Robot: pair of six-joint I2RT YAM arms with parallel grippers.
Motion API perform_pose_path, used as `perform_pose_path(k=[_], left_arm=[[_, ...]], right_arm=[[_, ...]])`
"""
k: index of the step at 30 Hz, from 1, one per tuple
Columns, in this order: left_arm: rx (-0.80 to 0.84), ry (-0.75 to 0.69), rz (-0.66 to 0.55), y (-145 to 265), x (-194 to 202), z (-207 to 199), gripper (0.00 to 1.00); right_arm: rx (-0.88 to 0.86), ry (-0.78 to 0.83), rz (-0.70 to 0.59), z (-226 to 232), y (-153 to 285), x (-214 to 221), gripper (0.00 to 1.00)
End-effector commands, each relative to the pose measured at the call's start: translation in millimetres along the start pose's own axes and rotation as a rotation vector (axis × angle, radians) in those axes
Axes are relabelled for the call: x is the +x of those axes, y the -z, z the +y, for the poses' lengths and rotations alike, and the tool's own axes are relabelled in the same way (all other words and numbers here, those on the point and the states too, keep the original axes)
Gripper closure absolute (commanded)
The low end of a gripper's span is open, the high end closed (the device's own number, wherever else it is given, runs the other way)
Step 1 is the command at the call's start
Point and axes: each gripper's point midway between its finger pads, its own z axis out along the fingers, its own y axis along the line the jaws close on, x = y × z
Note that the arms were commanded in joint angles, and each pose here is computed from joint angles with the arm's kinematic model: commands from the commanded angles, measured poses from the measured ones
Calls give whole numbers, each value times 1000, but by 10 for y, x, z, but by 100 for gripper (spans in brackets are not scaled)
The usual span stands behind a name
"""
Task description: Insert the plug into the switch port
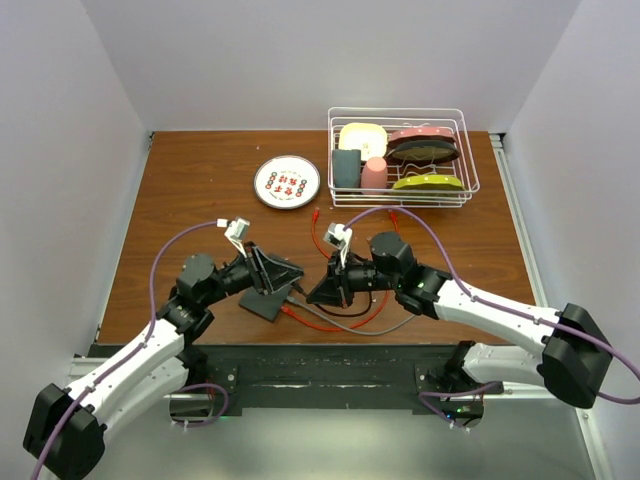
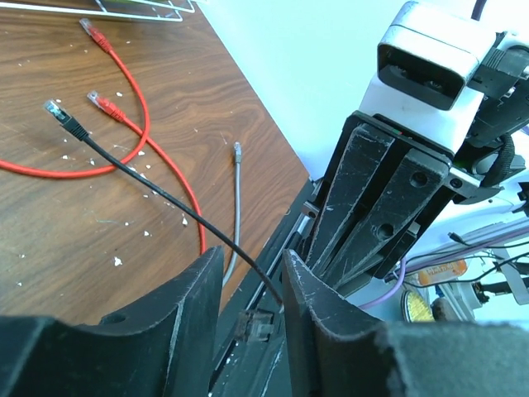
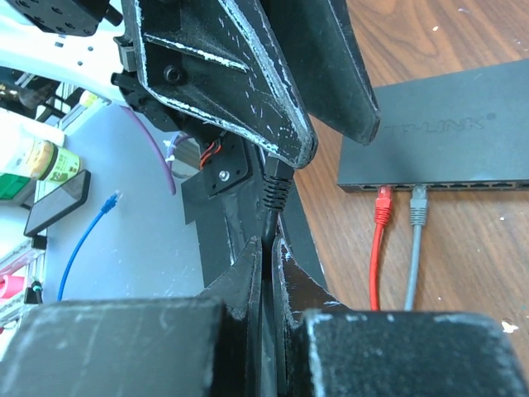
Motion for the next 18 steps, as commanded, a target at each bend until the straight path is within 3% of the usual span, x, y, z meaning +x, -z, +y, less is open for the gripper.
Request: perform_pose_path(k=[1, 4, 5, 9, 10, 11, 14, 18], left_arm=[[56, -22, -12, 2, -30, -127, 63], [58, -21, -11, 7, -25, -134, 76], [58, -19, -13, 8, -29, -137, 100], [61, -17, -18, 13, -44, -157, 100], [49, -11, -7, 10, -20, -130, 95], [38, -15, -8, 6, -22, -108, 77], [17, -10, -5, 5, -3, -55, 52], [1, -9, -5, 8, -1, -27, 41]], right_arm=[[-17, 33, -79, 129, -27, -311, 100], [-8, 27, -89, 133, -40, -343, 100], [4, 25, -86, 126, -59, -335, 100], [9, 27, -80, 148, -114, -340, 100], [7, 22, -85, 162, -119, -349, 100], [-5, 30, -93, 201, -124, -373, 100], [-3, 41, -101, 234, -125, -422, 100], [-10, 55, -102, 265, -114, -450, 100]])
